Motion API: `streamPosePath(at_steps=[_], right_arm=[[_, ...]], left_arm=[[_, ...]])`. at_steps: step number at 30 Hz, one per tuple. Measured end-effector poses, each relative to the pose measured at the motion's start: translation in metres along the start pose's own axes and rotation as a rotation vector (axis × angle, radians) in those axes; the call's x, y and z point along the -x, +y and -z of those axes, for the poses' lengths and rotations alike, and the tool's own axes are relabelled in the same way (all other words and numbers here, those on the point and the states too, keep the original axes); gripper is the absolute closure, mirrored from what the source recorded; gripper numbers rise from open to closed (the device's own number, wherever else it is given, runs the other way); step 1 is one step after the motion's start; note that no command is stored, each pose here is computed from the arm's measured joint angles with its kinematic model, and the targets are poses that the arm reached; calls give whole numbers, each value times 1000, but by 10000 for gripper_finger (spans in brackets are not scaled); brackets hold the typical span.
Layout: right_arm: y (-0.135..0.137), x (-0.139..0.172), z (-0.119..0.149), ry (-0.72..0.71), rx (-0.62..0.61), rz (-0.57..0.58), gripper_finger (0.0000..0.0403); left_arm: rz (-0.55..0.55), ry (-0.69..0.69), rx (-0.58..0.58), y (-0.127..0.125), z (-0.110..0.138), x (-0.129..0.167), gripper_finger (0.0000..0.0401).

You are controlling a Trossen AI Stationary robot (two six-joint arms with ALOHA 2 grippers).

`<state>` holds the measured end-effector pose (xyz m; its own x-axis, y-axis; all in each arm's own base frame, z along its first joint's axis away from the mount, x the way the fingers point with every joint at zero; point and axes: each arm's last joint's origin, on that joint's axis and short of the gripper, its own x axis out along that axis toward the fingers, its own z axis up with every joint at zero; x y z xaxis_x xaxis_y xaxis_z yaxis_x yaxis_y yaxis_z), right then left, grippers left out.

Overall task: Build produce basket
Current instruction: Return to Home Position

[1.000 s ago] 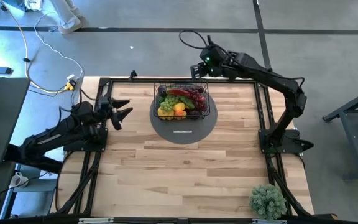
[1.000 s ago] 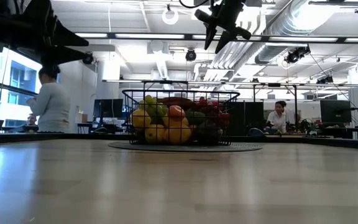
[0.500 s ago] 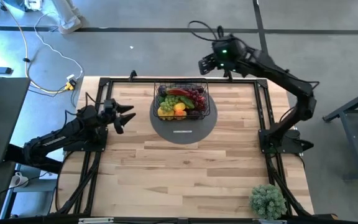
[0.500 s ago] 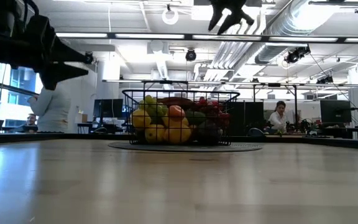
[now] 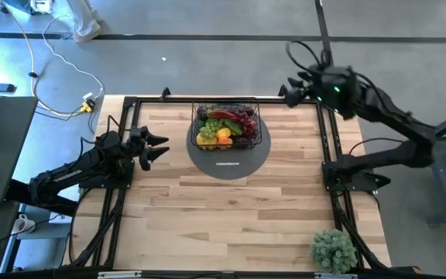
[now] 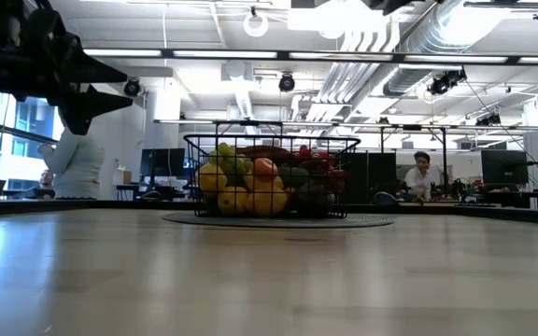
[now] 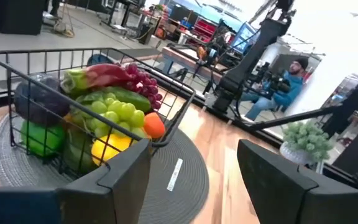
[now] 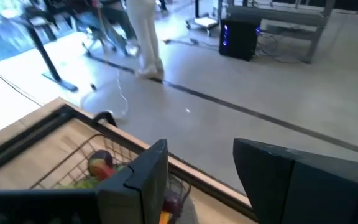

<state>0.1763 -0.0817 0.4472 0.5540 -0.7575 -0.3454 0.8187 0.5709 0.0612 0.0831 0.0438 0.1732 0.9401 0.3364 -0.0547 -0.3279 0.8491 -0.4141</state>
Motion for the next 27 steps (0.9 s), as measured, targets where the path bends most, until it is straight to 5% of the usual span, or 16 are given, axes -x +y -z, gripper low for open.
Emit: streamPosePath(at_steps=[12, 27], right_arm=[[-27, 32, 94, -88, -84, -223, 237], [-25, 14, 188, -117, -87, -394, 237]], left_arm=[[82, 29, -2, -3, 0, 0, 172], [92, 63, -72, -2, 2, -2, 178]])
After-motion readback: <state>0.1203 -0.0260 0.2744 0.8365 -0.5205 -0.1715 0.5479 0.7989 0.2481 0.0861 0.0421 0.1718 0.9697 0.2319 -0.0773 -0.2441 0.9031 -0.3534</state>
